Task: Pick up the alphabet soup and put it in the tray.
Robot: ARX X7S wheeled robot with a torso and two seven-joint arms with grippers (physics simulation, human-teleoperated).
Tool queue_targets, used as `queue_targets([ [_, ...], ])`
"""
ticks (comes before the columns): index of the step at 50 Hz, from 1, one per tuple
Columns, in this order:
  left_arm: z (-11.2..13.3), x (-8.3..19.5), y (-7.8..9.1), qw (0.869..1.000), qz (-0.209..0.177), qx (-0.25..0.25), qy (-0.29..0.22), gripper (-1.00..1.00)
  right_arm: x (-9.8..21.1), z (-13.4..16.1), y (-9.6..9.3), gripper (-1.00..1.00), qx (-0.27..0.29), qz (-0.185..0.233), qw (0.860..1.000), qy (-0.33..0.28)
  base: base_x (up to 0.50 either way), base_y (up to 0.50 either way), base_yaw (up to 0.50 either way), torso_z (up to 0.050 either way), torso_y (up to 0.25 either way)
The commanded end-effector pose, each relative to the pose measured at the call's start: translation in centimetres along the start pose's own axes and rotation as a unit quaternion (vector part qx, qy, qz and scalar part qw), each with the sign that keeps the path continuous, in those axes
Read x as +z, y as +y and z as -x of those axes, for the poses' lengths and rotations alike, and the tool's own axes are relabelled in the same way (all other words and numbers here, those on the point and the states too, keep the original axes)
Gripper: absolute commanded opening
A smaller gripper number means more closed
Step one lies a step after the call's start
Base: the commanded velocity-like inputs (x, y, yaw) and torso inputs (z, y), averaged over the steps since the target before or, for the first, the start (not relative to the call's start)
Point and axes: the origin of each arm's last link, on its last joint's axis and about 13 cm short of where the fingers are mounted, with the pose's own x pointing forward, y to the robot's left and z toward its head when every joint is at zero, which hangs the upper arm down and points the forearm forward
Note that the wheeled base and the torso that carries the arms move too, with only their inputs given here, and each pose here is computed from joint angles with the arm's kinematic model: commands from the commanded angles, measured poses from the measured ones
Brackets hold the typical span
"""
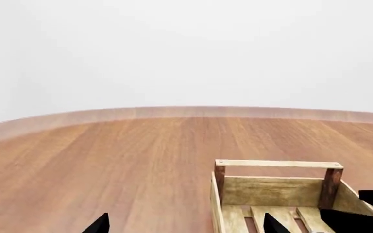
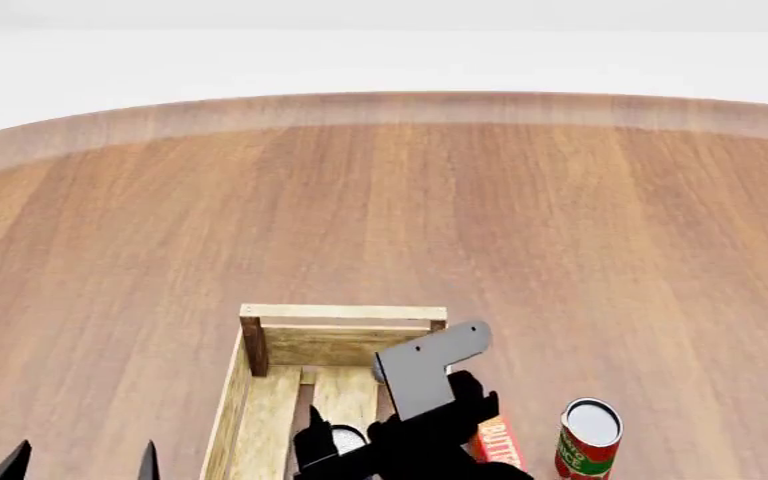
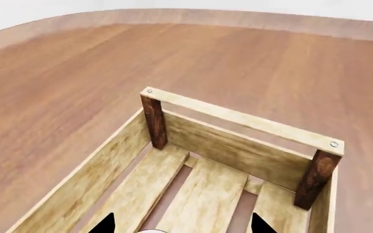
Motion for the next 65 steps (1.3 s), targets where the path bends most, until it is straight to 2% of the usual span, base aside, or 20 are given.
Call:
queue_targets([
  [1, 0.5, 1.8, -0.1, 1.0, -0.007, 0.0, 0.001, 1.0, -2.2, 1.7, 1.1, 1.0, -0.019, 0.021, 0.996, -0.087, 0.0, 0.0, 0.0, 0.0, 0.0],
  [12, 0.8, 2.8, -0.2, 1.0, -0.011, -0.006, 0.001, 1.0, -2.5, 4.7, 2.4, 1.0, -0.041, 0.038, 0.983, -0.173, 0.0, 0.0, 0.0, 0.0, 0.0],
  [31, 1.6, 4.9, -0.1, 1.0, -0.007, -0.017, -0.011, 1.0, -2.4, 9.5, 4.5, 1.0, -0.069, 0.064, 0.967, -0.238, 0.0, 0.0, 0.0, 0.0, 0.0],
  [41, 2.2, 5.9, -0.2, 0.999, -0.003, -0.029, -0.021, 1.0, -2.7, 12.8, 5.7, 1.0, -0.089, 0.078, 0.951, -0.285, 0.0, 0.0, 0.0, 0.0, 0.0],
  [50, 2.8, 6.7, -0.3, 0.999, -0.002, -0.041, -0.033, 1.0, -2.5, 14.2, 6.3, 1.0, -0.106, 0.091, 0.944, -0.298, 0.0, 0.0, 0.0, 0.0, 0.0],
  [55, 3.0, 7.1, -0.3, 0.998, -0.002, -0.045, -0.04, 1.0, -2.6, 15.8, 6.7, 1.0, -0.123, 0.096, 0.935, -0.318, 0.0, 0.0, 0.0, 0.0, 0.0],
  [65, 3.5, 8.0, -0.4, 0.997, 0.001, -0.055, -0.053, 1.0, -2.5, 17.1, 7.6, 1.0, -0.135, 0.113, 0.929, -0.326, 0.0, 0.0, 0.0, 0.0, 0.0],
])
